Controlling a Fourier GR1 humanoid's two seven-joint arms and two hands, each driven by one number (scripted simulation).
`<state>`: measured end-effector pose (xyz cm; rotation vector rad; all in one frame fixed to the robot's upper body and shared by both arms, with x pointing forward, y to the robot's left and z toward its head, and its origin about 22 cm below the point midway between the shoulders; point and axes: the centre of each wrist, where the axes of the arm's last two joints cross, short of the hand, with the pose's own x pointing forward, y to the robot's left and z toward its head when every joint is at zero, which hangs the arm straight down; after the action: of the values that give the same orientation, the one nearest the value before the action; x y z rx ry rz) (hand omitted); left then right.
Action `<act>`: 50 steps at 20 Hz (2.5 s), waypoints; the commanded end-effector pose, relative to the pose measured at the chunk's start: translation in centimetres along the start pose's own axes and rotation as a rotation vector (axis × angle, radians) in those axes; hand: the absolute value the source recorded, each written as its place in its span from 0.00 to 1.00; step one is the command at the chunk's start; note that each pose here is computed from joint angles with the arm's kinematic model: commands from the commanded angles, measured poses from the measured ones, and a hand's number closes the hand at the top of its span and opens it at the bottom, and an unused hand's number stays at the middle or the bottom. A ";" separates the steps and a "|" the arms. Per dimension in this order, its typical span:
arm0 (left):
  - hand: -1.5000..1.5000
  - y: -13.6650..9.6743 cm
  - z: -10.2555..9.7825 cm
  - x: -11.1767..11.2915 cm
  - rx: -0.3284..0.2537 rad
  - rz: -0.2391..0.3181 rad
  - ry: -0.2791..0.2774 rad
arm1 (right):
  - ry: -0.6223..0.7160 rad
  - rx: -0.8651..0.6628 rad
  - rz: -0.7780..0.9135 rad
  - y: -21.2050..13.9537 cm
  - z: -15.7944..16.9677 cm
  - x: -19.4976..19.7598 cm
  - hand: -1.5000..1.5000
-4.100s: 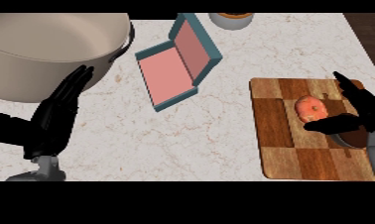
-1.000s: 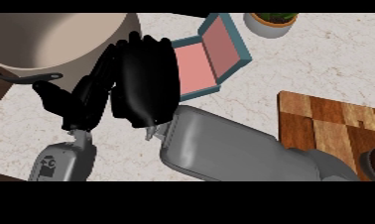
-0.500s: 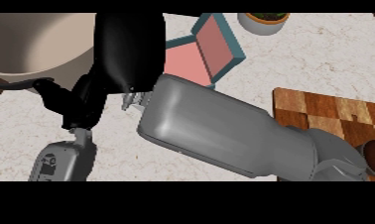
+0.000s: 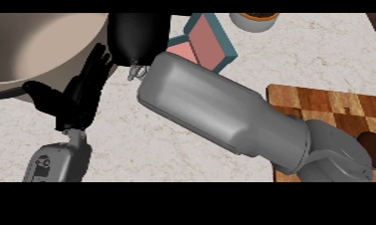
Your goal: Pick the squash from the cutting board and place it in the cardboard box
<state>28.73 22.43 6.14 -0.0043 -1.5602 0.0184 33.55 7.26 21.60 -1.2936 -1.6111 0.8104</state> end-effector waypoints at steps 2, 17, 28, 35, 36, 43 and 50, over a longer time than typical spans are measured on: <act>0.50 0.7 0.6 0.5 0.018 0.004 -0.012 | 0.186 0.008 0.034 3.0 0.0 -1.0 1.00; 0.50 -0.6 0.4 0.0 0.014 0.022 -0.025 | 0.280 0.390 0.134 9.8 -1.8 -8.2 0.00; 0.50 0.8 0.3 -0.2 0.038 0.013 0.004 | 0.136 -0.076 -0.340 5.6 -3.6 -5.1 0.00; 0.50 2.3 1.0 -0.2 0.065 0.009 0.011 | 0.290 -0.148 -0.778 3.7 -3.4 -5.2 0.00; 0.50 2.2 1.7 -1.2 0.068 0.005 0.006 | 0.286 -0.154 -0.830 2.6 -3.8 -5.0 0.00; 0.50 4.5 2.2 -0.4 0.089 -0.004 0.009 | 0.311 -0.217 -0.934 6.1 -0.4 -8.3 0.00; 0.50 3.6 2.8 -1.0 0.121 0.001 0.008 | 0.304 -0.274 -0.982 6.5 1.9 -11.5 0.00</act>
<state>26.77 25.60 4.98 0.0715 -1.5453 0.1049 36.54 -1.22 13.87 -0.6115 -1.8464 -0.1105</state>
